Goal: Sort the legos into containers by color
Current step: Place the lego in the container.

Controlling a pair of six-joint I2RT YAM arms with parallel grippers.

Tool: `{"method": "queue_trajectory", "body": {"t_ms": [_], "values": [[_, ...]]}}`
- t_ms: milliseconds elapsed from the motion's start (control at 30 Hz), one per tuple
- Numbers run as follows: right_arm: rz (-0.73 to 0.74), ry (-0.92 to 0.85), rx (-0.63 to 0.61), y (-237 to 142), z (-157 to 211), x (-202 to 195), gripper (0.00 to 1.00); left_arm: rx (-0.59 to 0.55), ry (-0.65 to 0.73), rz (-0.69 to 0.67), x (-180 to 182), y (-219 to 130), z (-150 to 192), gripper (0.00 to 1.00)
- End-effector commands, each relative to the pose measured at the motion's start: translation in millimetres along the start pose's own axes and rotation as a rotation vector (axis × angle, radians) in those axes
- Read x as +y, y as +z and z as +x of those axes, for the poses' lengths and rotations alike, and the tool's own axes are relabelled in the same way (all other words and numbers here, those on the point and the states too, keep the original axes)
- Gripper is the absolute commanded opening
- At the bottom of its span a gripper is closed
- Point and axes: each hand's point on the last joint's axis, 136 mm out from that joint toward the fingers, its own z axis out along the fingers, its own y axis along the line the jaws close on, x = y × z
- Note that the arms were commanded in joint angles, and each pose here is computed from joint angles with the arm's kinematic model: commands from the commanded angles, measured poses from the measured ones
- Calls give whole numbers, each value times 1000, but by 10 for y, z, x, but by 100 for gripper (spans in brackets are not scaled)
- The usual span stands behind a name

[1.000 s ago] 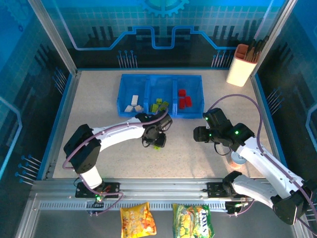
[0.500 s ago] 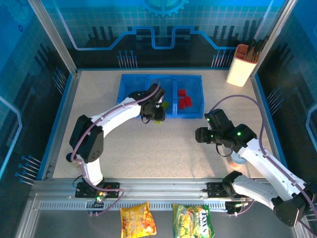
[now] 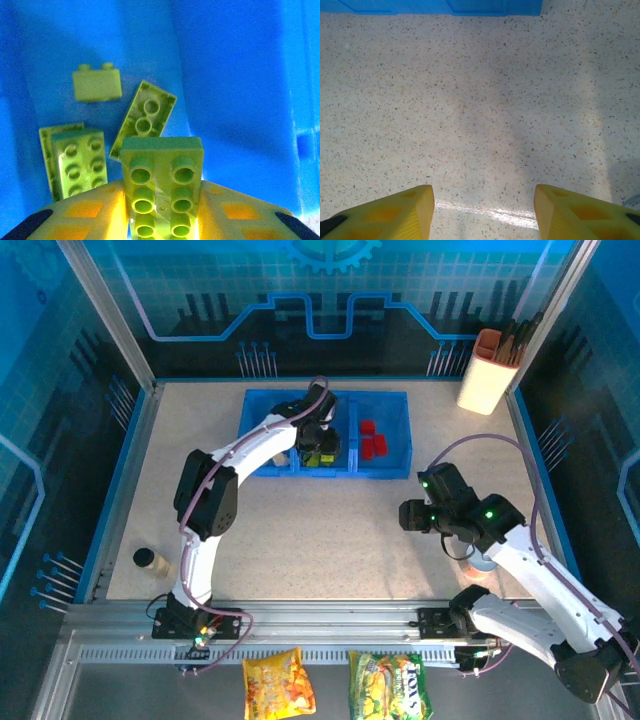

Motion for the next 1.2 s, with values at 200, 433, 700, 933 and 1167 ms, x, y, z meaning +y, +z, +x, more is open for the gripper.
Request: {"method": "queue_trajectory", "body": {"t_ms": [200,433,700,933,1167], "values": [[43,20,-13,-78,66,-156,57,-136,18,11,-12,247,-565,37],[71,24,-31,-67,26,-205,58,-204,18,16,-46,324,-810,39],[157,39,-71,39,-63,-385,71,-258,21,31,-100,161,-946,57],[262,92,-108,220,-124,-705,88,-336,49,33,-102,-289,-990,76],[354,158,-152,345,-198,-1051,100,-432,79,-40,116,-849,-830,99]]}}
